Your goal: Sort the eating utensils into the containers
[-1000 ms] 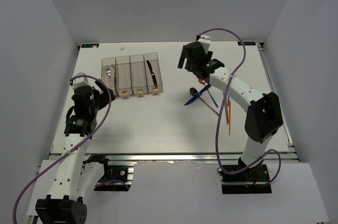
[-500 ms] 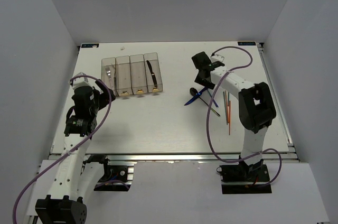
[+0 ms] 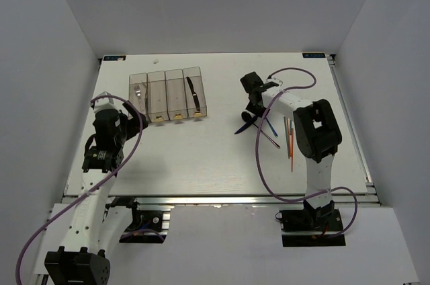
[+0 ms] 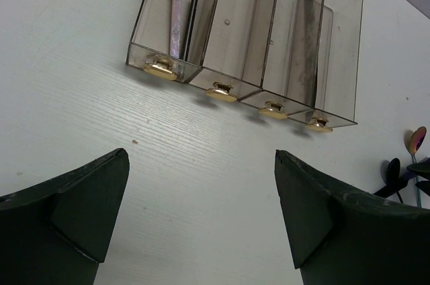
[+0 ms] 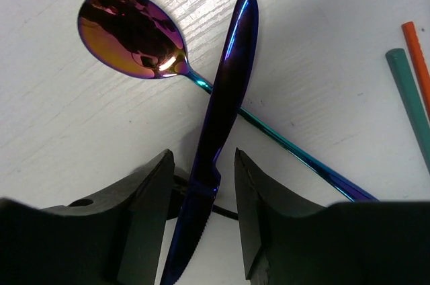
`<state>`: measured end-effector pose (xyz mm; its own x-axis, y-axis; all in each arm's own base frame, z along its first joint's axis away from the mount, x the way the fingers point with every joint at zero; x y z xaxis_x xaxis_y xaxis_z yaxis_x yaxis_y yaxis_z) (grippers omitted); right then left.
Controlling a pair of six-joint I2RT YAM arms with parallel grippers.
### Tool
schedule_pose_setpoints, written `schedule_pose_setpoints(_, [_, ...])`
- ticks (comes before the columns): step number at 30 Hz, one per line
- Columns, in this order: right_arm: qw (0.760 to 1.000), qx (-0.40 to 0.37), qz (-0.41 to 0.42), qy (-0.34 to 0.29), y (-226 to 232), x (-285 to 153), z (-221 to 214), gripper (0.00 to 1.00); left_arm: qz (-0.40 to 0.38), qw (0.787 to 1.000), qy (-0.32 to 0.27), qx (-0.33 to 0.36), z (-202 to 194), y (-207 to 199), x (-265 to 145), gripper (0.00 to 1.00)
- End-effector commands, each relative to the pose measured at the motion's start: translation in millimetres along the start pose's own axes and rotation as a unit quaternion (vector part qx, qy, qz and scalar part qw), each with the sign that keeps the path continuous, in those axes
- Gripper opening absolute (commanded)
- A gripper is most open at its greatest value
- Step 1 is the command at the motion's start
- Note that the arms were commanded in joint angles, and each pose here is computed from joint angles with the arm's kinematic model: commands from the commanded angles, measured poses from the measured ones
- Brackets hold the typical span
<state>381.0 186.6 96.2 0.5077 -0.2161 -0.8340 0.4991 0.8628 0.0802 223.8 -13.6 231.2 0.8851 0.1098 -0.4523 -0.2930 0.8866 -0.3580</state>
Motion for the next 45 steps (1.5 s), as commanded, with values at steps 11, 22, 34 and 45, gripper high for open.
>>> schedule_pose_setpoints(11, [0.999, 0.028, -0.021, 0.001, 0.4, 21.5, -4.9, 0.29, -0.012, 1.000, 0.002, 0.007, -0.9, -2.8, -0.3, 0.98])
schedule_pose_setpoints(22, [0.997, 0.075, -0.031, -0.009, -8.0, 8.2, -1.2, 0.04, -0.010, 1.000, 0.003, 0.007, -1.5, -2.5, 0.3, 0.98])
schedule_pose_setpoints(34, [0.992, 0.105, 0.003, -0.067, 9.0, -42.8, 48.1, 0.00, -0.011, 1.000, 0.006, 0.008, -2.3, -3.1, 1.8, 0.98])
schedule_pose_setpoints(45, [0.921, -0.098, 0.341, -0.163, 111.4, -131.4, 44.1, 0.00, -0.003, 1.000, 0.000, 0.006, 0.2, -1.5, 0.3, 0.98])
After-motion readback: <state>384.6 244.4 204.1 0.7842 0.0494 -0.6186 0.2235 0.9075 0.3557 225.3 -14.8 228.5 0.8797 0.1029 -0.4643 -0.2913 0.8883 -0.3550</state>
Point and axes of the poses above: each gripper's point midway between its finger pads, its own x axis out along the fingers, its own y axis along the line the jaws close on, z = x × y, the point moved 7 cm from there along -x, back along the fingers, and after that the axes turned 1 degree about x, right-handed, at the moved point
